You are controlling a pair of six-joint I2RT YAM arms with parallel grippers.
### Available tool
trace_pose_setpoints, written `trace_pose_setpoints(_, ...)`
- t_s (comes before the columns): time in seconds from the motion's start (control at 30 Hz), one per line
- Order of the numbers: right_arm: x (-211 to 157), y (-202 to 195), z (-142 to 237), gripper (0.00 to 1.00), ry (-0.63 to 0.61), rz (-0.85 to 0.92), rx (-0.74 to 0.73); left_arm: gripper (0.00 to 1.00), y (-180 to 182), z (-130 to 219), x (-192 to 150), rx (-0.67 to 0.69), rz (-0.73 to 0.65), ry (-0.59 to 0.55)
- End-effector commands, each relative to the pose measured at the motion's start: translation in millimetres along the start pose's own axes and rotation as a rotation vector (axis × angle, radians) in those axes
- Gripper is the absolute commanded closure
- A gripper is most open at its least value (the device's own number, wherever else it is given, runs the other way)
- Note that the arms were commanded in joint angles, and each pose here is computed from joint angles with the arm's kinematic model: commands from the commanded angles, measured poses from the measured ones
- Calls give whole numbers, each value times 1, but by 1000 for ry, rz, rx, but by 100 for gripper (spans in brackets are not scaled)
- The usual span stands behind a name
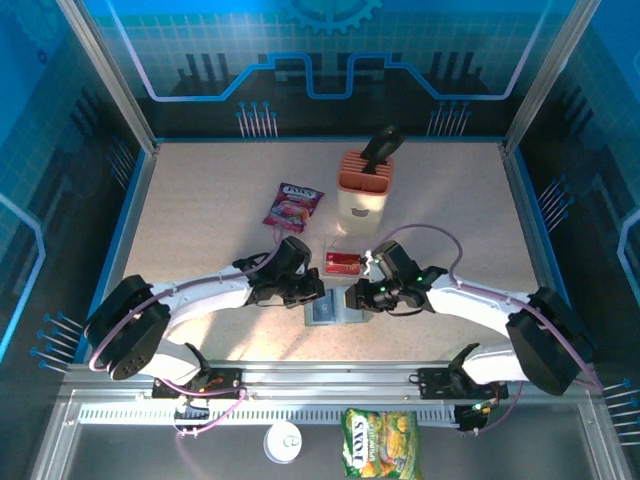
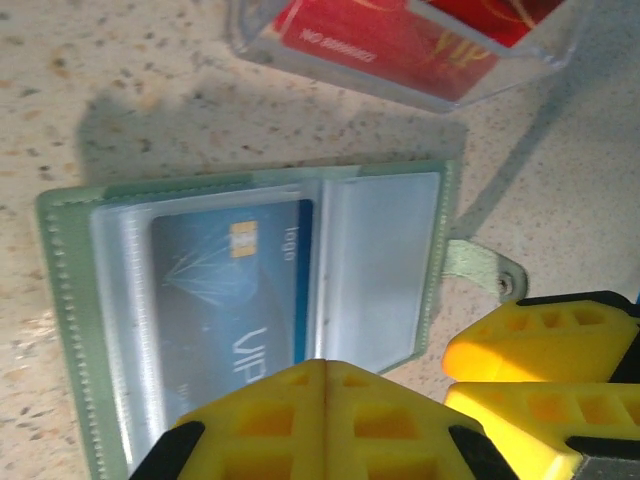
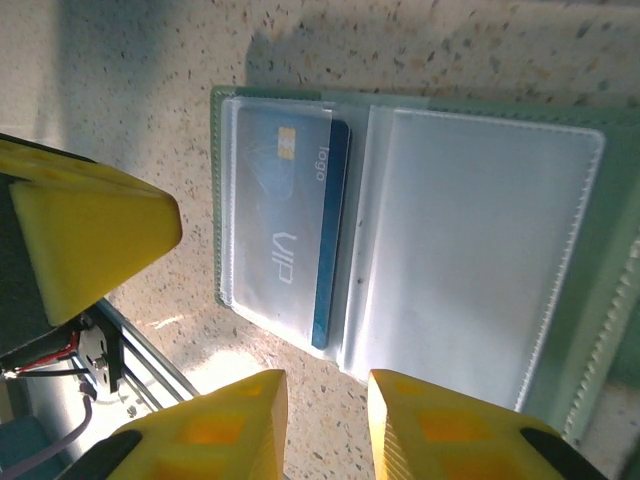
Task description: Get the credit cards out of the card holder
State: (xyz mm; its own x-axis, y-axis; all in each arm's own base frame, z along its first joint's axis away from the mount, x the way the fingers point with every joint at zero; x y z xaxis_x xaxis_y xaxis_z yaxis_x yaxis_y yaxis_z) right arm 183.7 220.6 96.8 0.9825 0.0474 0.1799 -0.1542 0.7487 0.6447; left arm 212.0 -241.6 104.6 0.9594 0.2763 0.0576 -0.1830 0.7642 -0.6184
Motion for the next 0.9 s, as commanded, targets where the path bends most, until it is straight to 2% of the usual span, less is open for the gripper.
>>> trace_pose_setpoints(0.0, 7, 18, -5, 73, 3, 24, 55, 100, 10, 5, -1, 20, 33, -15)
trace_pose_setpoints(0.23, 6, 17, -11, 73, 21, 21, 56, 100, 23, 4, -5, 4, 75, -27)
trace_pose_setpoints(0.87, 12, 17, -22, 73, 1, 21, 79, 100, 34, 6, -4, -24, 81, -55)
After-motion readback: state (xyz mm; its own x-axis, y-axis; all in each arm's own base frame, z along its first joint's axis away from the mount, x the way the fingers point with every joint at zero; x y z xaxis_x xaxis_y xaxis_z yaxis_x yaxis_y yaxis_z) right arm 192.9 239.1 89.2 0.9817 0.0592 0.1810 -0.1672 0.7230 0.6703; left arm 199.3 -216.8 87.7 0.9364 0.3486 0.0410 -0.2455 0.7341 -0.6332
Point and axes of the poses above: each hand's point on the last joint's axis, 136 mm out from that joint toward the fingers, its own z axis back along the fingers, its own y axis along the line the jaws close on, x = y × z, the point moved 5 cm from there along z, back along the fingers, and after that the axes turned 2 degrees about z, right-handed, at the moved point
